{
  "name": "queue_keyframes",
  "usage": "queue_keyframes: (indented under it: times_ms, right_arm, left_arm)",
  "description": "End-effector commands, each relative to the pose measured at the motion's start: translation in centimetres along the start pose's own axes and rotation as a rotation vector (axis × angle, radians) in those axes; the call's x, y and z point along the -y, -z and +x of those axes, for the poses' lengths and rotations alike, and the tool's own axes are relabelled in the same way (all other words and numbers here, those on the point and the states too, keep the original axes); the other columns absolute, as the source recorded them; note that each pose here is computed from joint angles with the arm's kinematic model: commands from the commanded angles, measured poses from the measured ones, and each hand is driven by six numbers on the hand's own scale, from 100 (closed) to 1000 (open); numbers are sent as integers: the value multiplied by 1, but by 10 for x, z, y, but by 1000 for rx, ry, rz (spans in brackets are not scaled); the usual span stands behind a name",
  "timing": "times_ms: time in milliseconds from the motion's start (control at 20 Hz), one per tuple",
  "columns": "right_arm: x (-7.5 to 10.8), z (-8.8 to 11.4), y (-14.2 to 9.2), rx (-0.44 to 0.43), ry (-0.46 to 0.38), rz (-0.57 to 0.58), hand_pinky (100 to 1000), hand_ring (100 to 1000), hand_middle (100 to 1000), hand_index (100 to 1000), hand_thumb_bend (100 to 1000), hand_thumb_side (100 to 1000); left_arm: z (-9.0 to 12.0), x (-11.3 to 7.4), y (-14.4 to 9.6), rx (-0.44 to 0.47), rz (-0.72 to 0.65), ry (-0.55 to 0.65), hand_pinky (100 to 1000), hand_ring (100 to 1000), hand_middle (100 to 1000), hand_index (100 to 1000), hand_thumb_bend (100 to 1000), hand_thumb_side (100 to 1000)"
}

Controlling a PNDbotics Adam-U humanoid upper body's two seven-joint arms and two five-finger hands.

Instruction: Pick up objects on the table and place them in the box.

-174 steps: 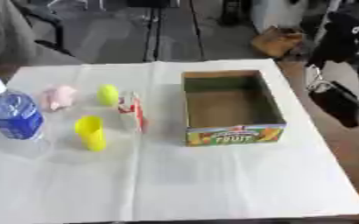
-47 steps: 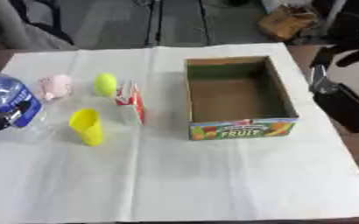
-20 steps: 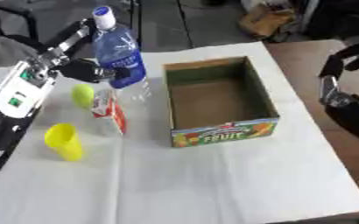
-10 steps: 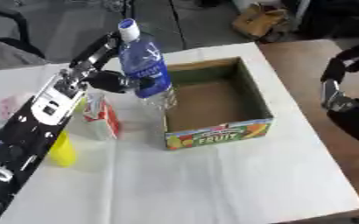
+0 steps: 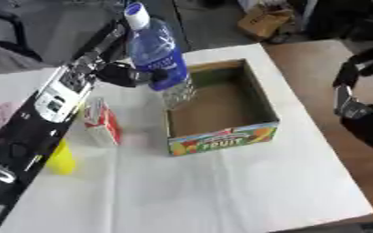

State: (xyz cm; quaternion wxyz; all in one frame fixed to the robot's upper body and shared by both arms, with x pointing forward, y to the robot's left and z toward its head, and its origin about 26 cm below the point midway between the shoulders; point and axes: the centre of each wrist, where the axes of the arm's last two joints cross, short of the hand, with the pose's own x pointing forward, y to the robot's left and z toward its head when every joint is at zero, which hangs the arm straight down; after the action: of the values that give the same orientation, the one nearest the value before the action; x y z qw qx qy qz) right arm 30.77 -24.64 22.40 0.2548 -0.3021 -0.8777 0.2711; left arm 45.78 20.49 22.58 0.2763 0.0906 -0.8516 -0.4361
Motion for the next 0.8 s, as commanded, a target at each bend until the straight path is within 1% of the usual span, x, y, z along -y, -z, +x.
queue_keyframes:
  times_ms: [50,300,500,550,600,650,700,750,800]
  right_arm:
    - [6,6,6,39,2,-15,558,646,746,910,100,252]
    - [5,7,6,45,9,-16,557,645,744,911,100,268]
    - [4,8,7,49,13,-16,557,645,744,912,100,274]
    - [4,8,7,49,13,-16,556,645,744,912,100,278]
    - [4,7,6,48,13,-16,556,645,744,912,100,278]
    - [4,7,6,48,13,-16,556,645,744,913,100,280]
    - [4,7,6,47,12,-16,556,645,745,913,100,280]
    - [5,7,6,46,12,-17,556,645,744,913,100,283]
    - [5,7,6,45,11,-17,556,645,744,913,100,283]
  left_arm:
    - [-2,-5,-1,3,-35,31,511,506,585,824,615,395]
    - [-9,9,-3,8,-49,17,508,504,581,821,613,400]
    - [-11,14,-5,10,-48,23,509,507,584,822,623,424]
    - [-12,14,-5,8,-48,30,550,559,640,833,715,527]
    - [-11,13,-5,7,-47,46,550,559,640,833,715,527]
    - [-11,12,-5,4,-50,65,652,681,757,882,820,709]
    - [-10,10,-5,1,-58,94,696,721,781,893,844,756]
    - [-8,7,-4,-2,-59,121,795,813,848,924,913,878]
    - [-6,3,-4,-3,-51,152,795,813,848,924,913,878]
